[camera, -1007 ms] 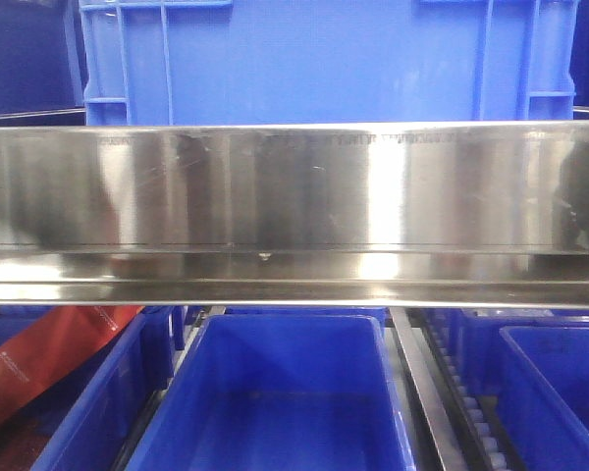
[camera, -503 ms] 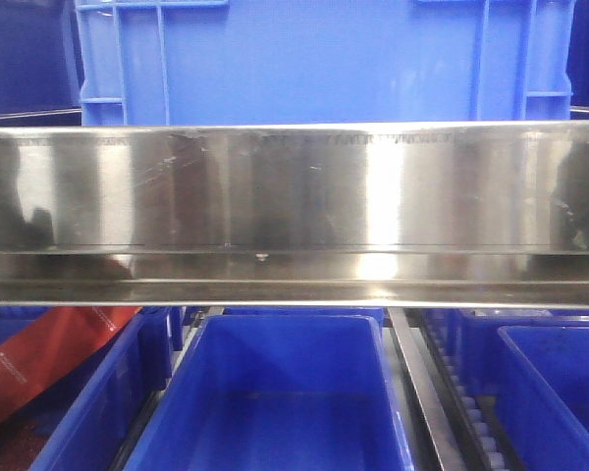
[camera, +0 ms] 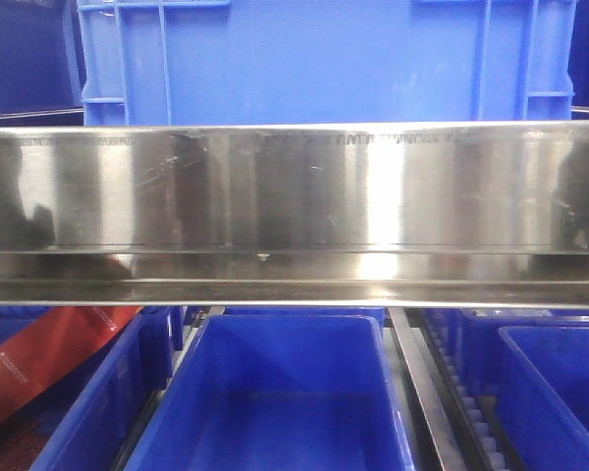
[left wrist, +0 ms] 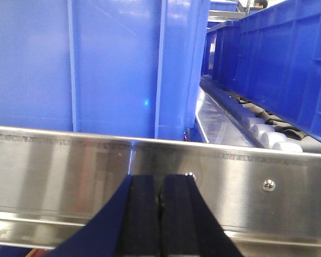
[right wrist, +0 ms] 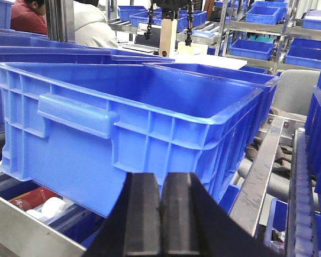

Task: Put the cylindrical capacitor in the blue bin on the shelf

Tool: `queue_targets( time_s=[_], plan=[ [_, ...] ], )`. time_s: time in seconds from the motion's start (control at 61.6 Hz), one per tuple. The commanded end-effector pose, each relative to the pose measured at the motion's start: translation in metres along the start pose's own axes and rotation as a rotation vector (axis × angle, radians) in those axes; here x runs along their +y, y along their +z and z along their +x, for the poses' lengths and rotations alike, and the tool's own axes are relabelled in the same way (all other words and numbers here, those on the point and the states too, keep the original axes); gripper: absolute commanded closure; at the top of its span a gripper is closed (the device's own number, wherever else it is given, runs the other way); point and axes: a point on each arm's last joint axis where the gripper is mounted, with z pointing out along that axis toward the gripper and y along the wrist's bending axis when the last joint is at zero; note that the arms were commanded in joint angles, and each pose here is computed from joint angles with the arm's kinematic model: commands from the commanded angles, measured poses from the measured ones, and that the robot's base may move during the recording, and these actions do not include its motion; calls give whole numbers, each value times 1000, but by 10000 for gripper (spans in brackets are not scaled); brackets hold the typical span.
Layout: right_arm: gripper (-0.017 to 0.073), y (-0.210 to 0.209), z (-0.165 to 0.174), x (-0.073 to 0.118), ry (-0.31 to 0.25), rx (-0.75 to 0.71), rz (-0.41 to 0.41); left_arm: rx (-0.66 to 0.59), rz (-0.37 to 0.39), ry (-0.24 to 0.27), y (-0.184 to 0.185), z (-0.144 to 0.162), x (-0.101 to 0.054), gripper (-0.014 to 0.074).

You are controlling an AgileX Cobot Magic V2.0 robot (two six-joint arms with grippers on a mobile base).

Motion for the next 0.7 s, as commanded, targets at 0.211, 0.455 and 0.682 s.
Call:
queue_targets(
  time_s=[0.211, 0.455, 0.682],
  plan=[
    [720, 0, -2, -1, -10, -22, 6, -29, 1, 0, 0, -3, 0, 704],
    [720, -3, 3, -5, -3, -20, 71, -29, 1, 0, 0, -3, 0, 704],
    [720, -13, 42, -20, 25, 9, 344, -29, 1, 0, 0, -3, 0, 704]
  ],
)
